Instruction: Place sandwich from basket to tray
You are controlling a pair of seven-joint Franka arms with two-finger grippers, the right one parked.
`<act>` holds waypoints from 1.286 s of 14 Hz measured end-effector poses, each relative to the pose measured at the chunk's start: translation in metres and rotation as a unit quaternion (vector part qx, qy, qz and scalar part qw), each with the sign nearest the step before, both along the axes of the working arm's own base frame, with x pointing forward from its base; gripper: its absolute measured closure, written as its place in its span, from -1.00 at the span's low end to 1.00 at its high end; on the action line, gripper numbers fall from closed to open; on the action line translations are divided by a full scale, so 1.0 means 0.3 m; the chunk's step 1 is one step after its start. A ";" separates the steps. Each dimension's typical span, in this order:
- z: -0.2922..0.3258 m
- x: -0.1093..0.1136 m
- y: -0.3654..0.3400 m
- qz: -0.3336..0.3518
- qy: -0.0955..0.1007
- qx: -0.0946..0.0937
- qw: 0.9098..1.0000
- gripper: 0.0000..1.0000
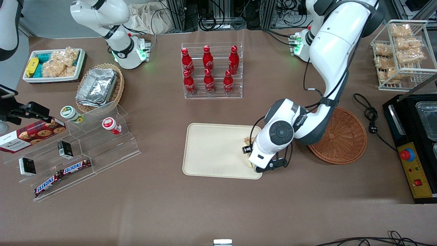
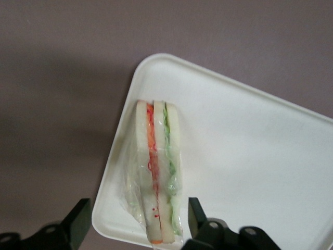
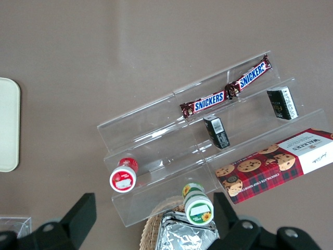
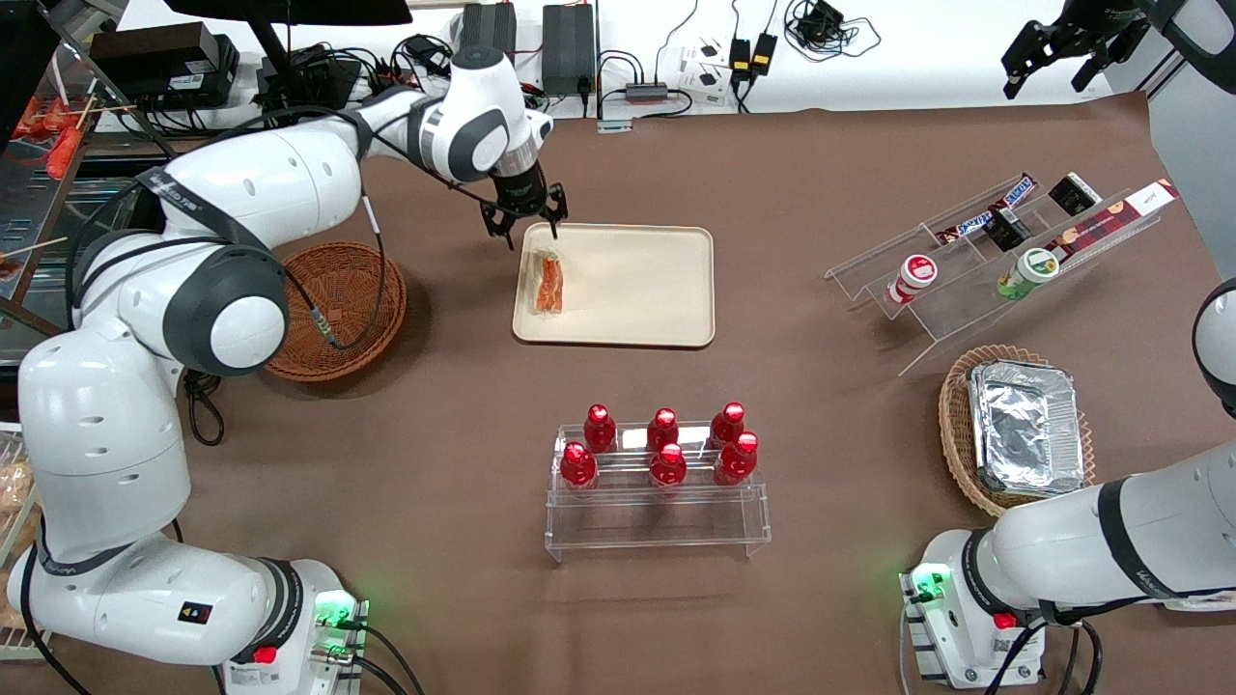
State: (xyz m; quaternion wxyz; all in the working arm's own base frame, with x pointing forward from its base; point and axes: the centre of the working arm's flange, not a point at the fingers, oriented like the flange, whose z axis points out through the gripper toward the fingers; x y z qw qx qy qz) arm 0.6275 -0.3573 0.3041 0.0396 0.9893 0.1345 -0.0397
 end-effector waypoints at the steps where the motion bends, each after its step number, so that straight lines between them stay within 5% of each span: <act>1: 0.061 0.005 0.013 0.000 -0.007 0.005 1.000 -0.98; 7: 0.428 0.077 0.379 0.064 -0.019 0.036 0.997 -1.00; 12: 0.570 0.050 0.568 0.094 -0.033 0.050 0.994 -1.00; 18: 0.633 -0.027 0.899 -0.013 -0.024 0.049 0.998 -1.00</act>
